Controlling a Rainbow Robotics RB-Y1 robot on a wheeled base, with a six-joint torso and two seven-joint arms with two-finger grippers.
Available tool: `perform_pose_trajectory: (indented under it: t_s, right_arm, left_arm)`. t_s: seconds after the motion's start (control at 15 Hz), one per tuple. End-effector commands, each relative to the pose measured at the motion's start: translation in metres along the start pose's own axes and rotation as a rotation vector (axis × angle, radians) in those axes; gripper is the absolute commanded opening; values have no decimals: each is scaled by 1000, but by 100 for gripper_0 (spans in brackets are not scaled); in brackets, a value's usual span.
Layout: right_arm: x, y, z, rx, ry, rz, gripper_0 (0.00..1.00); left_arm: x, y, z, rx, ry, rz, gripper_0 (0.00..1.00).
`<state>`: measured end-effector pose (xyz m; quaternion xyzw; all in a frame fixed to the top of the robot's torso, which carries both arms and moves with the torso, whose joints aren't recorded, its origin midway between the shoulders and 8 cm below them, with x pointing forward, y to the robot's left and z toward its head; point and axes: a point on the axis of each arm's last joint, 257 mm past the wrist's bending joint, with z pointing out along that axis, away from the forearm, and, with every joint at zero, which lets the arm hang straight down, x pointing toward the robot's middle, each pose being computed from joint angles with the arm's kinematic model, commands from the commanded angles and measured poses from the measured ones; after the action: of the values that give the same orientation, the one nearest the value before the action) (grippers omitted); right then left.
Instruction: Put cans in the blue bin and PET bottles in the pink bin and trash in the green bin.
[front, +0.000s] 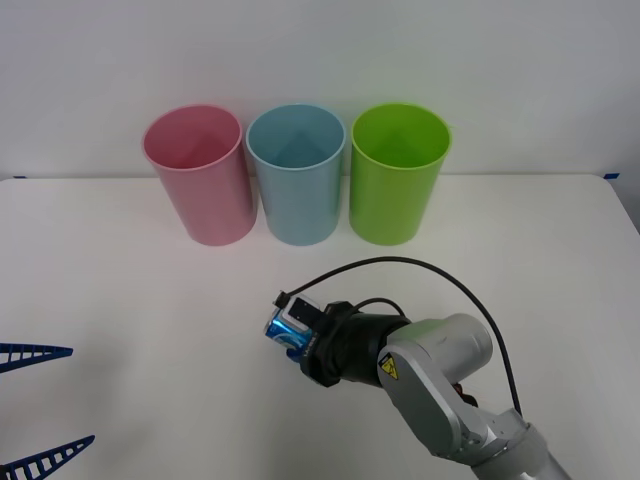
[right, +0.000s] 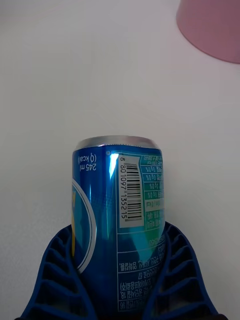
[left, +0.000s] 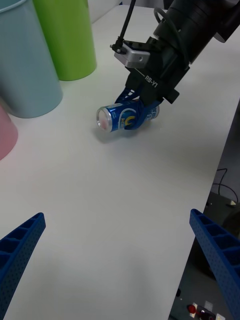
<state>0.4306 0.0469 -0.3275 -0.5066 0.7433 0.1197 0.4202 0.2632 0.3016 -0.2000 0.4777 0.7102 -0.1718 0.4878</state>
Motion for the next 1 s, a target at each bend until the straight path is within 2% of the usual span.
perform_pose_trajectory:
  t_s: [0.07,0.33,0.47,0.67,1.0]
  right_arm:
    - [-28,-6,-8,-17,-99,22,0]
    - [-62,-13,-45,-46,-215,29,0]
    - [-75,-19,-63,-55,-267,46,0]
    - [-98,-20,-87,-93,-351,79,0]
    - [-128,-22,-126,-97,-470,126,0]
  left_arm:
    - [0,0,0,0,0,0,100]
    - [0,0,0,0,0,0,100]
    - [0,0,0,0,0,0,100]
    - [0,0,0,0,0,0,100]
    - [0,0,0,0,0,0,100]
